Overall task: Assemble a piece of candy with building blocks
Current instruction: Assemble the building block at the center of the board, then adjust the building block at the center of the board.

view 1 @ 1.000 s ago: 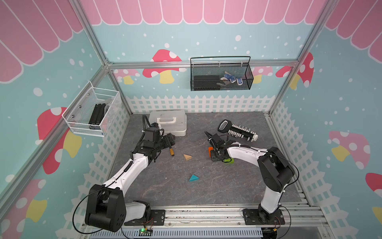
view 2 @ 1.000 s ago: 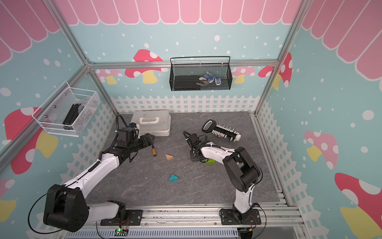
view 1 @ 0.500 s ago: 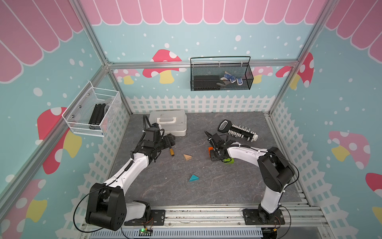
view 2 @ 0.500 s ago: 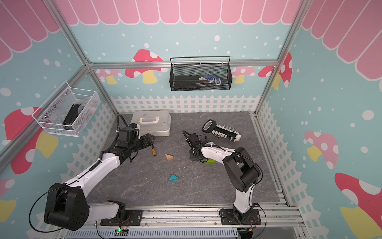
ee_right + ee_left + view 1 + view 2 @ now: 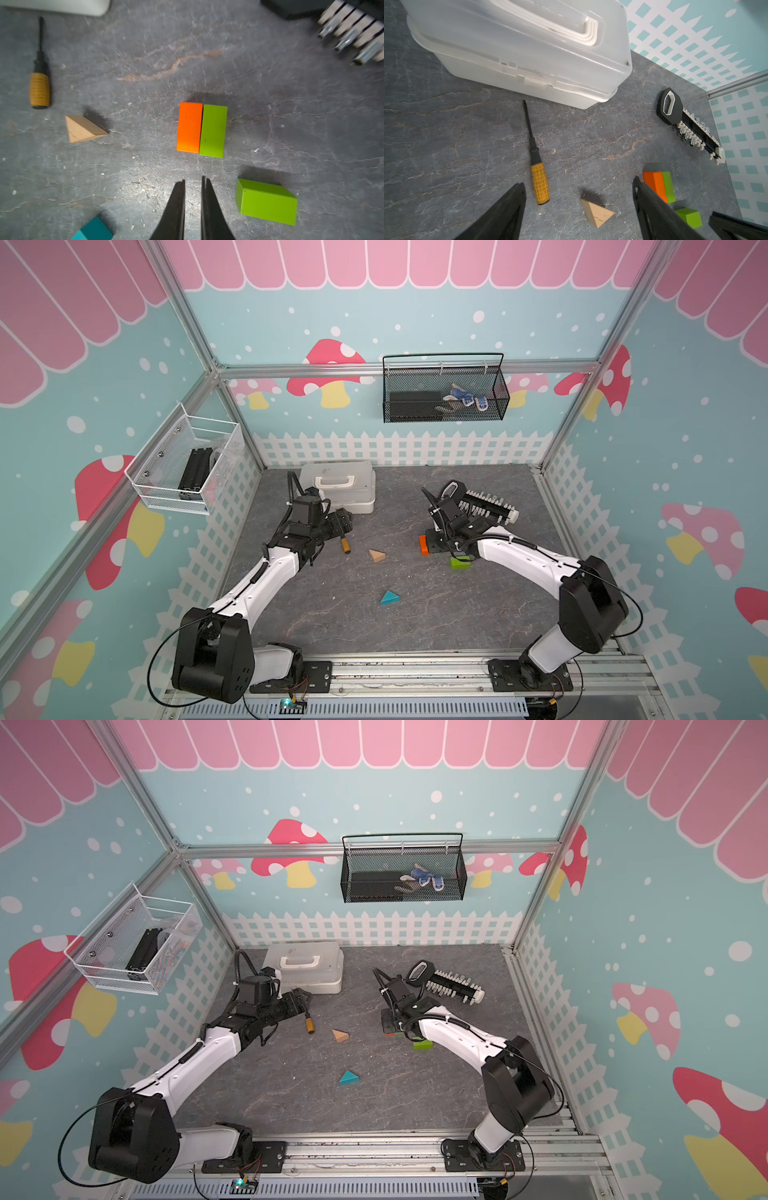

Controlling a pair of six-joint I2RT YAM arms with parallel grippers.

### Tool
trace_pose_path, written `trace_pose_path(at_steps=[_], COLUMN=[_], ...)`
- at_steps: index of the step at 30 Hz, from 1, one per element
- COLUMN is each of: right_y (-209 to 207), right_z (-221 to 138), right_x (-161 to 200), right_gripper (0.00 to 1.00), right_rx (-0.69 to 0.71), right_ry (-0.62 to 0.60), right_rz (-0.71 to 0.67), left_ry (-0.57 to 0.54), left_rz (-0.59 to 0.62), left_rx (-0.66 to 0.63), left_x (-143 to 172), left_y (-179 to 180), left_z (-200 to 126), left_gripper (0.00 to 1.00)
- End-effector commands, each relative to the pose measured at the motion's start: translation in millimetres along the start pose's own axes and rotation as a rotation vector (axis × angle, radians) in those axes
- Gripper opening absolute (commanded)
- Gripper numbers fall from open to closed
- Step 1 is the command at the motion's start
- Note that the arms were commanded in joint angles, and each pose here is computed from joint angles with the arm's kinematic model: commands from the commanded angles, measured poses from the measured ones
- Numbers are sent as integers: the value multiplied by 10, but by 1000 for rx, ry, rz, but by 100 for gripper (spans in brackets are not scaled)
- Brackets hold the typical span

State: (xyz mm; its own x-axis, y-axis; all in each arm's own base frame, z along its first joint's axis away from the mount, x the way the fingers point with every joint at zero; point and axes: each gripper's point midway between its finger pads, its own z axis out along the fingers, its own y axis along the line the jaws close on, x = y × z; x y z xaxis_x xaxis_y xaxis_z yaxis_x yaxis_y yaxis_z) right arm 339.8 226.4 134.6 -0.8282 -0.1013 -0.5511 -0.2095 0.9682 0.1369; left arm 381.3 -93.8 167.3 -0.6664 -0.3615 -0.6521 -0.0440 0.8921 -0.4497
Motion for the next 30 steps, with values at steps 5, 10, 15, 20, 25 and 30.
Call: trace_pose_path(at_steps=[5, 10, 15, 20, 25, 30], right_y=[-346, -444, -506, -432, -406, -416], right_z=[385, 566, 733, 852, 879, 891], right_x=[119, 64, 15, 23, 53, 94], right_gripper=[0, 0, 0, 0, 0, 0], right_rx=[106, 124, 114, 68, 52, 54], right_ry=[108, 123, 145, 168, 172, 180], right_rz=[29, 24, 31, 43, 67, 70], left_ry=[-2, -5, 2, 3, 7, 11], left_rz=[-19, -20, -24, -24, -23, -24], left_rx=[14, 16, 18, 17, 15, 12], left_x=[-22, -24, -13, -11, -1, 9], left_y=[-19, -24, -25, -23, -17, -8], left_z=[-4, -20, -4, 1, 11, 27], left_gripper=[84, 84, 84, 84, 84, 84])
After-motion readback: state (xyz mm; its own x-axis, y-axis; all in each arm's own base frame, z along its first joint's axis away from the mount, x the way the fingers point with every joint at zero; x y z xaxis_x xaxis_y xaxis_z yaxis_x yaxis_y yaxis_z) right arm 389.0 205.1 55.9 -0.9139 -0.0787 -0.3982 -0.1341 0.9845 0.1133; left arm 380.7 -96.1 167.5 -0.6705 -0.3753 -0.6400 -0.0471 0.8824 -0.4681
